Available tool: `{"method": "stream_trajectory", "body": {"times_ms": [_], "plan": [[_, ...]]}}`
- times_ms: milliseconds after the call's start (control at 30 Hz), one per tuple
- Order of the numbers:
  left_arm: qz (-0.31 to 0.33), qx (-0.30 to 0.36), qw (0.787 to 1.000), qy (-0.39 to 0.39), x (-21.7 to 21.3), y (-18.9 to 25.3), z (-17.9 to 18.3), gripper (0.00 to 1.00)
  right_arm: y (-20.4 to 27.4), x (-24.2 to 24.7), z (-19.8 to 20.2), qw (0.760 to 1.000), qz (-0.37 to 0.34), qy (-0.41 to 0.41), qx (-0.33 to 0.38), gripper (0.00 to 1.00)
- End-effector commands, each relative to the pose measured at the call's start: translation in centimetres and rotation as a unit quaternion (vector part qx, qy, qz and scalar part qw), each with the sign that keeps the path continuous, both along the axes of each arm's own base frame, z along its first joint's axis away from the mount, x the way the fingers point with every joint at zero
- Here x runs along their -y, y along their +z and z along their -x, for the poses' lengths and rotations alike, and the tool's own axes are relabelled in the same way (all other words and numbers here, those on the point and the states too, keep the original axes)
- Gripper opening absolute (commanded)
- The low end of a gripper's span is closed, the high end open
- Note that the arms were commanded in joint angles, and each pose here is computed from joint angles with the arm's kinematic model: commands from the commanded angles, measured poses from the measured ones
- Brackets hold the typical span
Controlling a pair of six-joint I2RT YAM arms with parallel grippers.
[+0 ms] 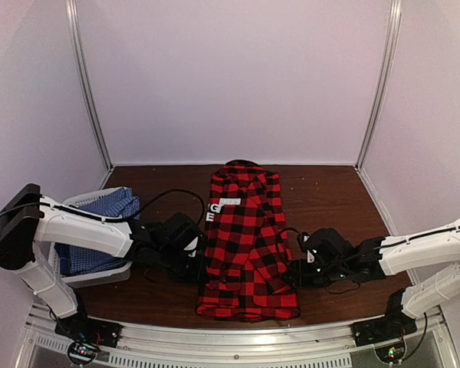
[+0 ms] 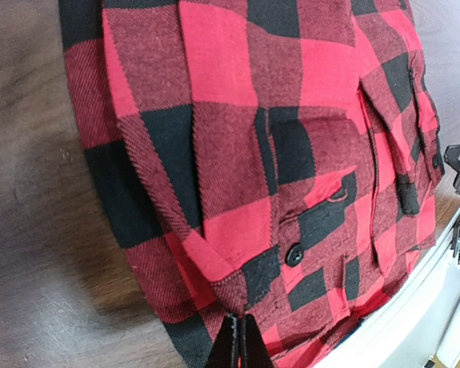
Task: Fold and stack the long sleeve shirts
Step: Pick up the rectangle-folded shirt from the center of the board.
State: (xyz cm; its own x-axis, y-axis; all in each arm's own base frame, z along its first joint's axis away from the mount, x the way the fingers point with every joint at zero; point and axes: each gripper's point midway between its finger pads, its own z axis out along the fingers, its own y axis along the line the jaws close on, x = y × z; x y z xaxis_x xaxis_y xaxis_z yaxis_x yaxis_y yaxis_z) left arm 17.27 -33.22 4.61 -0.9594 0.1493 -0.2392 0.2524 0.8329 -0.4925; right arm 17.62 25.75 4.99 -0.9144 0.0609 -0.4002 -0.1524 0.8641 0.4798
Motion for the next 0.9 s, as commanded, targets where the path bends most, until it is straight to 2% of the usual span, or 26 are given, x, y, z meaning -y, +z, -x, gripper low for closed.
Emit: {"method": "stream_trajectory", "body": {"times_ms": [0,100,233,333,433,867], "plan": [[0.003,-0.022,1.0,-0.016,0.0,-0.6,1.3,0.0,-0.2,-0.2,0.0,1.0,0.01,0.005,0.005,0.55],[0.003,-0.022,1.0,-0.017,0.1,-0.7,1.2,0.0,-0.1,-0.1,0.0,1.0,0.01,0.004,0.005,0.55],[-0.008,-0.004,1.0,-0.005,-0.4,0.0,0.6,0.2,-0.1,0.2,0.0,1.0,0.015,0.0,0.006,0.55],[-0.014,0.013,1.0,0.005,-0.8,1.0,0.1,0.29,-0.1,0.4,0.2,1.0,0.016,0.0,0.004,0.56],[-0.023,0.028,0.999,0.02,-1.7,1.4,-0.4,0.33,-0.1,0.4,0.2,1.0,0.013,0.0,0.003,0.55],[0.017,0.001,1.0,0.02,-2.3,-0.2,-0.4,0.36,-0.6,1.2,0.2,1.0,0.004,-0.019,0.0,0.48]]}}
